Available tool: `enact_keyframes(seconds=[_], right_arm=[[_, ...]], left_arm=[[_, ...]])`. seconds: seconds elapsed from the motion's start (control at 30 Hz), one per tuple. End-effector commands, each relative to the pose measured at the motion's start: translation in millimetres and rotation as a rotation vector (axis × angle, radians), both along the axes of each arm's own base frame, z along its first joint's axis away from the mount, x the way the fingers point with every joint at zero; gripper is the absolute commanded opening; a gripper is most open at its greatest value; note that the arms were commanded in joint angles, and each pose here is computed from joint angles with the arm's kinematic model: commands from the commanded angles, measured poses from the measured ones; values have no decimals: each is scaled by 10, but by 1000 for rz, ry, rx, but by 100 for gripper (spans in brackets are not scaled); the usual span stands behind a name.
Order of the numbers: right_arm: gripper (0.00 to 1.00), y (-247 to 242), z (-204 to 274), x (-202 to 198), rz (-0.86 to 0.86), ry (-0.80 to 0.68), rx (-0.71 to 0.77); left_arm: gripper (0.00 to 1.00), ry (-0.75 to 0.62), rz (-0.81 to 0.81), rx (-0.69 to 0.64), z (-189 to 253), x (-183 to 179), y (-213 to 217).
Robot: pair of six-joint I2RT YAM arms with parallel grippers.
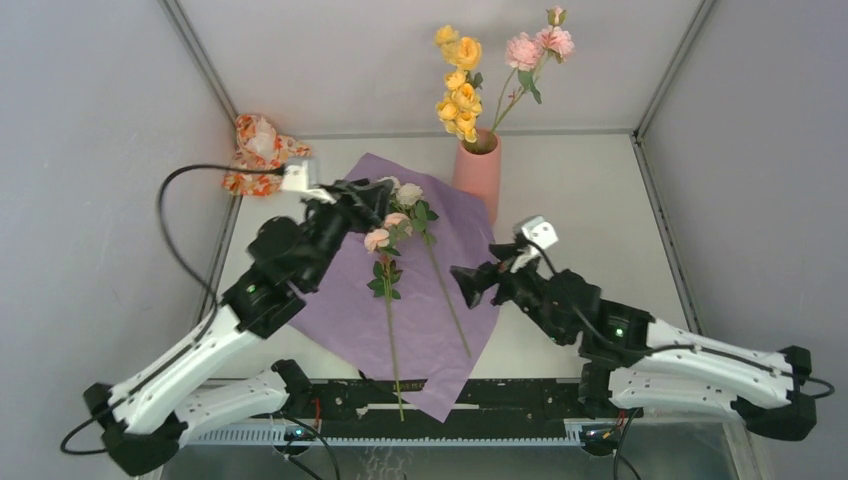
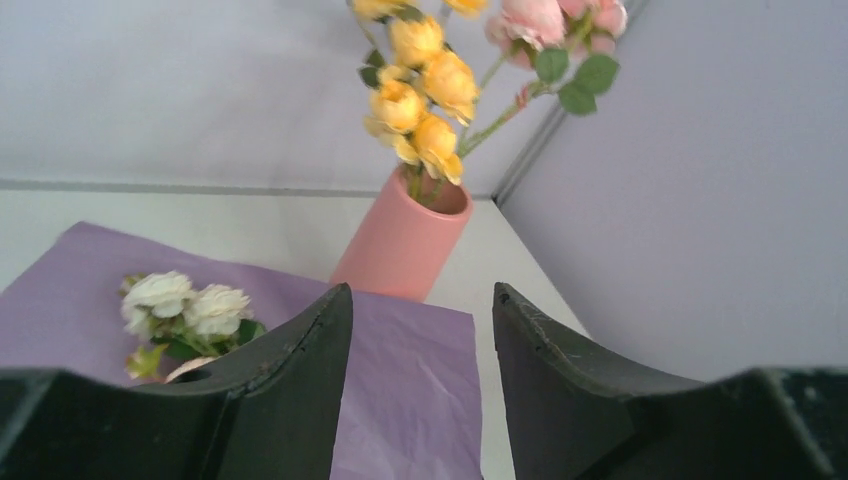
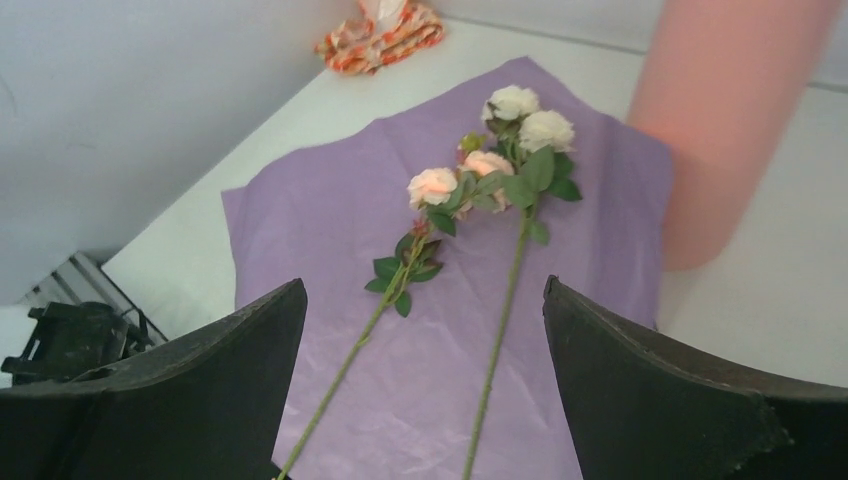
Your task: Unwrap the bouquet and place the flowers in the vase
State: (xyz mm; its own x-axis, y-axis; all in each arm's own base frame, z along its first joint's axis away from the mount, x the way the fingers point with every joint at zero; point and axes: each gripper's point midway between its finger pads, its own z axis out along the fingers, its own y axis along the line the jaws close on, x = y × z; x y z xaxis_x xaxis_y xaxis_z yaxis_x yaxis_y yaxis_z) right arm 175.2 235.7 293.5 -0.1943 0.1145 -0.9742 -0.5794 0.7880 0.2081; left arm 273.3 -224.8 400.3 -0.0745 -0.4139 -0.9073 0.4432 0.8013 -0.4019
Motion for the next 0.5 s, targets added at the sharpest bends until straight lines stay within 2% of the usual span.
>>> enact_keyframes(seconds=[0.0, 0.1, 0.23, 0.3, 0.47], right_arm=[[97, 456, 8, 5, 54, 49, -59], [97, 759, -185, 115, 50, 158, -140], [94, 1105, -597, 367, 77, 378, -251], [90, 1229, -833, 567, 84, 470, -286], [86, 1374, -1104, 1068, 38, 554, -378]], left_arm=[[57, 142, 189, -44, -342, -162, 569], [56, 200, 324, -55, -486, -266, 953], [56, 250, 471, -29, -672, -398, 1375], [56, 262, 500, -8, -796, -414, 1442], [54, 339, 482, 45, -1179, -440, 1384]])
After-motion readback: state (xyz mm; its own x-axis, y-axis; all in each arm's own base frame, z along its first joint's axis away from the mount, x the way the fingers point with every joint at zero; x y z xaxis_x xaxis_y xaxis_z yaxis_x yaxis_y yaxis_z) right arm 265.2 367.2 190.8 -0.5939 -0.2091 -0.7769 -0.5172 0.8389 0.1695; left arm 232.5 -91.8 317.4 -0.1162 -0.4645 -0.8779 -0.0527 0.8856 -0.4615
